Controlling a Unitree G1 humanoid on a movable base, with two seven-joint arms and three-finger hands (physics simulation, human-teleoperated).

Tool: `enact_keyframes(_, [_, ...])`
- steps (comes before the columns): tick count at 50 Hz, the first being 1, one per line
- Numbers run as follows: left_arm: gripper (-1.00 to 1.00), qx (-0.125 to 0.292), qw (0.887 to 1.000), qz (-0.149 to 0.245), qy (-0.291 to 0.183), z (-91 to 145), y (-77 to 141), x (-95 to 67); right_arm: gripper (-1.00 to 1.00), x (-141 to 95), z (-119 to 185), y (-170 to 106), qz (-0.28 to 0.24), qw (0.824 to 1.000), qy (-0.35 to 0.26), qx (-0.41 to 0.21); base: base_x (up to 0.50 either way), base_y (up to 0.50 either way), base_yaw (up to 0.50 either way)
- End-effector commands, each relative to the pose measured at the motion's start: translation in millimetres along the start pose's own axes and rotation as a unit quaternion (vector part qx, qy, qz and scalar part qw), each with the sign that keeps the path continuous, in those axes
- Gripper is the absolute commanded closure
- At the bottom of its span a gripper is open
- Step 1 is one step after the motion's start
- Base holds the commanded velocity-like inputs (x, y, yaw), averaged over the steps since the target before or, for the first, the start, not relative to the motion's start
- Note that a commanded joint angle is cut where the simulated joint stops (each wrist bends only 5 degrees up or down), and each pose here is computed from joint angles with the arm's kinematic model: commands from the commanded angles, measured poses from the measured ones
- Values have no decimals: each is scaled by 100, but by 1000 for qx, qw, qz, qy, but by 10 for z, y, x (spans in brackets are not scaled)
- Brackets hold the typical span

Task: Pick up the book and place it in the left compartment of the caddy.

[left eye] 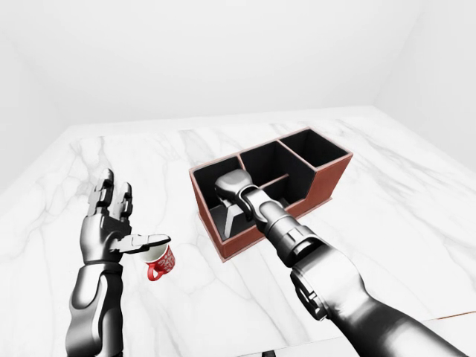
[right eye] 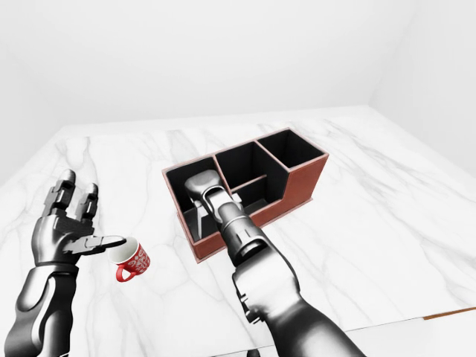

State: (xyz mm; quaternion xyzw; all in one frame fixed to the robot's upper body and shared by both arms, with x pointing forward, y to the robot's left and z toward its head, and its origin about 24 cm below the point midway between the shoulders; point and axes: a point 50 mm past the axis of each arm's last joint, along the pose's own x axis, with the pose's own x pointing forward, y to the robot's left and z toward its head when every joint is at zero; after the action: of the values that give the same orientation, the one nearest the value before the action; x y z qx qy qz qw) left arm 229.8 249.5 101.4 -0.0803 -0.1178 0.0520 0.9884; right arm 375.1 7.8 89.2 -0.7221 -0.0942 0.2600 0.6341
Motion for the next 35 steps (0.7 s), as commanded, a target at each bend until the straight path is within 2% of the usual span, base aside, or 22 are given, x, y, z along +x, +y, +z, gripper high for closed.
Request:
enact_keyframes(1, [-100,-2,1000,1,9,-42,7,-2,100,-47,26,337,52,998,0,17,0,0,0])
enact_keyframes(13, [-100,-3,1000,3,17,-82,21,1,100,-70,24,441,61,998,2,23,0,0,0])
enact_keyframes(21, [-100,-3,1000,2,19,-90,18,5,100,-111,71,614,79,997,-2,26,0,0,0])
enact_keyframes(30, [-100,-1,1000,1,21,-98,10,6,100,-103,63,589,84,996,0,32,0,0,0])
enact_keyframes(32, [-100,-1,1000,1,21,-100,9,5,58,-105,60,593,85,996,0,32,0,0,0])
enact_keyframes(33, [-100,-1,1000,1,21,-100,8,4,-75,-105,63,593,85,996,0,32,0,0,0])
enact_keyframes(34, [-100,-1,1000,1,22,-101,7,3,-100,-104,64,592,84,996,-1,32,0,0,0])
enact_keyframes(35, [-100,-1,1000,1,23,-107,5,3,-100,-104,68,591,84,996,-1,32,0,0,0])
